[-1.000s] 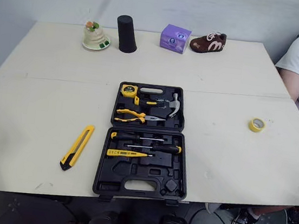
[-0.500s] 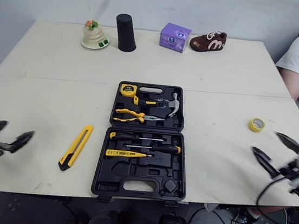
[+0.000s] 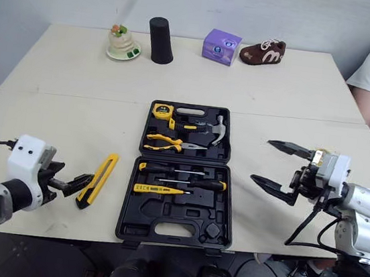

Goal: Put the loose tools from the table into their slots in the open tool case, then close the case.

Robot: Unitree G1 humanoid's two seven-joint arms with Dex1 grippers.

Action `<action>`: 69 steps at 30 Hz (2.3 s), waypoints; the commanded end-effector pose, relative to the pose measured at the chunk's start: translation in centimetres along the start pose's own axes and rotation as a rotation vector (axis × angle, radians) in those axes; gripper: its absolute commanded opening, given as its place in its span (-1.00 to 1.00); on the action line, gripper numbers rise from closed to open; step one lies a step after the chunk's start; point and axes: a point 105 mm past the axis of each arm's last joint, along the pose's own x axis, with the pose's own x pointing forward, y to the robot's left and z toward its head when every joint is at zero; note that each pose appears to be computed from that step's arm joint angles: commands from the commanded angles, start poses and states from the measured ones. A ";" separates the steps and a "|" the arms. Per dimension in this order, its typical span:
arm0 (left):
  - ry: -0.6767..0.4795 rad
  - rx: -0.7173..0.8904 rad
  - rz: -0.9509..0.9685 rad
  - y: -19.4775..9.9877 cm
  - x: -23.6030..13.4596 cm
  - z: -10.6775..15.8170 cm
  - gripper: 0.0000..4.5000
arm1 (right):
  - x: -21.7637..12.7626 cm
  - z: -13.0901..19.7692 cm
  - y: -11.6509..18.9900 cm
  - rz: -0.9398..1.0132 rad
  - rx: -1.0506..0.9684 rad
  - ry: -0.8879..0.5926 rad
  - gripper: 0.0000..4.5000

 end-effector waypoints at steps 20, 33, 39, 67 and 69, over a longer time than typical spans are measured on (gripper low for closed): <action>0.094 0.015 0.077 -2.2 2.6 -2.7 0.96 | 1.5 0.1 1.9 0.143 -0.028 -0.067 1.00; 0.103 -0.008 0.137 -0.6 3.9 -3.7 -0.43 | 0.9 -0.2 2.2 0.092 -0.021 -0.040 1.00; 0.012 0.041 0.154 1.4 2.2 -2.3 -0.43 | 0.0 -0.8 2.1 0.047 -0.016 -0.003 1.00; -0.109 0.756 -1.202 -12.5 3.0 4.4 -0.43 | -5.4 -0.3 4.6 -0.070 -0.010 0.233 1.00; -0.095 0.791 -1.196 -12.8 3.6 4.2 -0.43 | -5.4 -0.1 5.1 -0.069 -0.003 0.237 1.00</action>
